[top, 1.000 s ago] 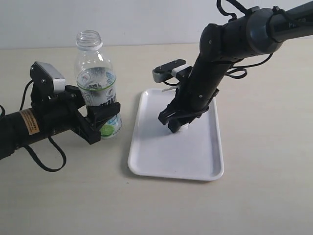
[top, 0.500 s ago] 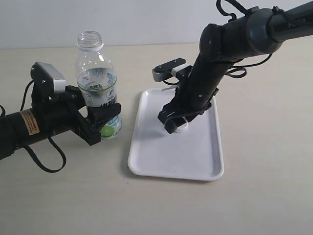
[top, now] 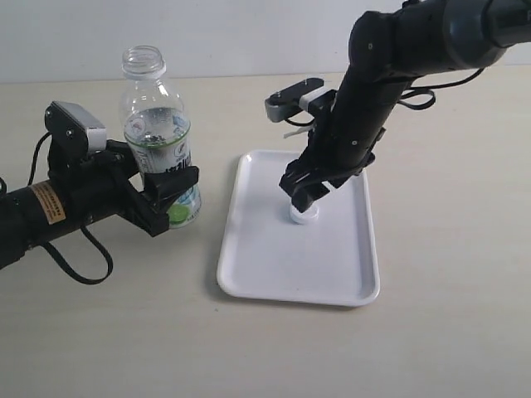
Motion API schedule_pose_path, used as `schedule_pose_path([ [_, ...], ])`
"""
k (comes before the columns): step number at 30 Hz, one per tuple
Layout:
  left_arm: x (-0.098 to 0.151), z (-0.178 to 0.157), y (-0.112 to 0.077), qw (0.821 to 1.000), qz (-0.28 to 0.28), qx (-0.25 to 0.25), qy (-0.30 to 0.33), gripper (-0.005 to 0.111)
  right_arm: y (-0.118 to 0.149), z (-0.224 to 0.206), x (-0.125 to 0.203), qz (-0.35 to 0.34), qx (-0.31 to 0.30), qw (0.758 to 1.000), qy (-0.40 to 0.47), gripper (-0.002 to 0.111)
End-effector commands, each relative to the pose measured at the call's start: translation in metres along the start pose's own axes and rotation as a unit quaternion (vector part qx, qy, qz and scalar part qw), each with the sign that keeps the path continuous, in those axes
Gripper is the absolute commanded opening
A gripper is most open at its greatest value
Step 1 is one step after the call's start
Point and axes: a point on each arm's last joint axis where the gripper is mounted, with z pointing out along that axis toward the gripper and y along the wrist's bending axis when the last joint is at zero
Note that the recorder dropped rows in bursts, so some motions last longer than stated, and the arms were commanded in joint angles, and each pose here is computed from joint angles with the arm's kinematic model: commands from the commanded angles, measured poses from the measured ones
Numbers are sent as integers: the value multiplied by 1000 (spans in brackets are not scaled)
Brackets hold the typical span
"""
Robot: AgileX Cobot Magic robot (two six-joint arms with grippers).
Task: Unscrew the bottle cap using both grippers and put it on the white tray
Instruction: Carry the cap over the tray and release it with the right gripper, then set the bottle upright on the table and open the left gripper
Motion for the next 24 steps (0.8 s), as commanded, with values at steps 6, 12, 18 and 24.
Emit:
schedule_pose_path([
  [6,6,7,5,1000,-13,-7,-16,0,7,-46,7,1,-6,1000,1,68],
  [12,15,14,8,1000,-17,-6,-8,0,8,-58,9,-6,-2,1000,0,68],
  [18,17,20,6,1000,-3,27,-6,0,9,-59,10,-5,-3,1000,2,68],
  [24,16,21,6,1000,-3,26,-7,22,9,-59,10,-5,-3,1000,2,68],
])
